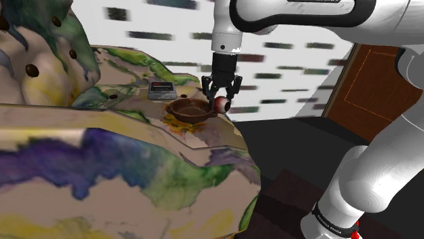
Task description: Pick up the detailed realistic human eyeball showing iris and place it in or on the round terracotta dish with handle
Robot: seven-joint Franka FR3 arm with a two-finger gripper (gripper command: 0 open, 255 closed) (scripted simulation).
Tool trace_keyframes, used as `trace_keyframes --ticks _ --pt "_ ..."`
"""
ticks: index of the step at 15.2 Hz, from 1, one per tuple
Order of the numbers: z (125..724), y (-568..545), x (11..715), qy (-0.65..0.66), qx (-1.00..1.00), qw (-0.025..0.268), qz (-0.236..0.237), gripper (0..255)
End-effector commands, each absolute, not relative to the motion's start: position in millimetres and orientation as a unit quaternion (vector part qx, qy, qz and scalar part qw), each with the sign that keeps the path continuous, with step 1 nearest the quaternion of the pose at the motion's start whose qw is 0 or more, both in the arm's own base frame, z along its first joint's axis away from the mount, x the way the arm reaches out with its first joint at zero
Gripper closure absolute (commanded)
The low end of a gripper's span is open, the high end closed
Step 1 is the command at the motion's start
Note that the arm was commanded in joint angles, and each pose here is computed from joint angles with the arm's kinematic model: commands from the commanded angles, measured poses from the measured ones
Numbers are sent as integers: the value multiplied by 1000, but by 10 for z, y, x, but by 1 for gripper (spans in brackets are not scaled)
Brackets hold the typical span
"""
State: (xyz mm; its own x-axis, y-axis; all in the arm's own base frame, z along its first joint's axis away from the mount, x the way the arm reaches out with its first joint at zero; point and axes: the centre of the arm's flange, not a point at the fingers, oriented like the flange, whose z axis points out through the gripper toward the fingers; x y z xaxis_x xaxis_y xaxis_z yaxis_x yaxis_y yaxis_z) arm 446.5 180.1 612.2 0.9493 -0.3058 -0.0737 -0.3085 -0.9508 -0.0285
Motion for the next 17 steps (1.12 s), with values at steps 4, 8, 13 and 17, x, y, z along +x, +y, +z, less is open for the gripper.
trace_keyframes --ticks 4,8,13,17 --pt "6395 1803 4468 156 -987 20 34 255" --pt "6489 1796 4732 156 -987 20 34 255" --pt "6499 1780 5391 156 -987 20 34 255" --pt "6506 1766 5919 156 -987 20 34 255"
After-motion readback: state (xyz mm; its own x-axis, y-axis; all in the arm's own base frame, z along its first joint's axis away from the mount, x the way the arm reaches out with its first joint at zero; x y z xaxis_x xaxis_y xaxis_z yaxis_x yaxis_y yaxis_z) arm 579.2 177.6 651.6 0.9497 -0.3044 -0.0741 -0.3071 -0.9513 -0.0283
